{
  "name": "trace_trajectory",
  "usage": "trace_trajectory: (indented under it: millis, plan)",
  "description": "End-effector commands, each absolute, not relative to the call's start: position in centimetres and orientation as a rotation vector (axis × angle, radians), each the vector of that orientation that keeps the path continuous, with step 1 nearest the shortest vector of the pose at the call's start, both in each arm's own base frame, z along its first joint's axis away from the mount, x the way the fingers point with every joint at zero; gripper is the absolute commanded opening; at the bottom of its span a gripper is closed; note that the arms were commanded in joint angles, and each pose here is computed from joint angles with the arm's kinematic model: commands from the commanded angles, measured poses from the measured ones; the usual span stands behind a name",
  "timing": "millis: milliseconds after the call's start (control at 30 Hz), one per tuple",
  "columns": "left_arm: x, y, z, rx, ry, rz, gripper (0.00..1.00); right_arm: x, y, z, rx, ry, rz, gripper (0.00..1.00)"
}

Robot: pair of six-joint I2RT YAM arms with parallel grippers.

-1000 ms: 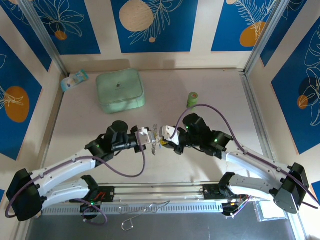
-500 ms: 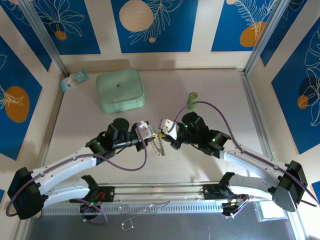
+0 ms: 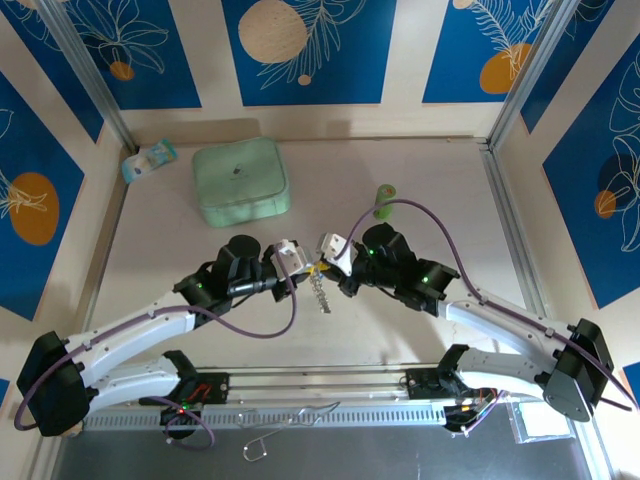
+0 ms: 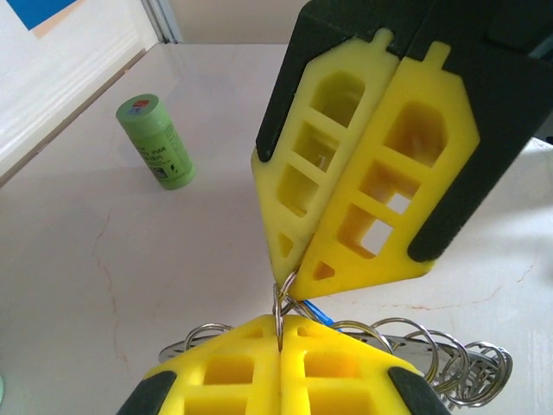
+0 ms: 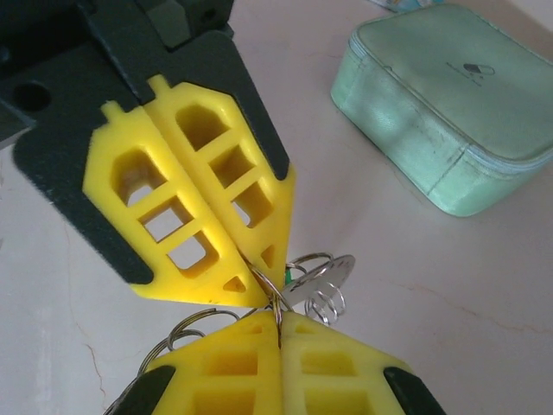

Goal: Put the keys on the keyring

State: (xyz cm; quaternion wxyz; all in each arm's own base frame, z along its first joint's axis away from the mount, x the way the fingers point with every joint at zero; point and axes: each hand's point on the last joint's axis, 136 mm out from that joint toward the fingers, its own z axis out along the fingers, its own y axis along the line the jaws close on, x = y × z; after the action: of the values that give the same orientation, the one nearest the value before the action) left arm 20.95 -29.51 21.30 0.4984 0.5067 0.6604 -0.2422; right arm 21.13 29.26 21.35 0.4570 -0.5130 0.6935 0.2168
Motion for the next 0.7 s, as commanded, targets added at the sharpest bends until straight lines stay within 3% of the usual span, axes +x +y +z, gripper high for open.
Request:
trace_trajectory:
  millis: [0, 333, 667]
  plan:
    - [20.3, -30.4, 24.3, 1.212, 1.520, -0.653, 0.00, 23.0, 29.2, 21.8, -1.146, 1.733, 0.491, 0.00]
    - [20.2, -30.4, 24.6, 1.225, 1.493, -0.646, 0.00, 24.8, 28.9, 22.0, -0.968, 1.824, 0.500, 0.00]
    - [21.1, -29.6, 23.8, 1.266, 1.394, -0.418, 0.00, 25.4, 28.3, 21.7, -0.710, 1.959, 0.672, 0.00]
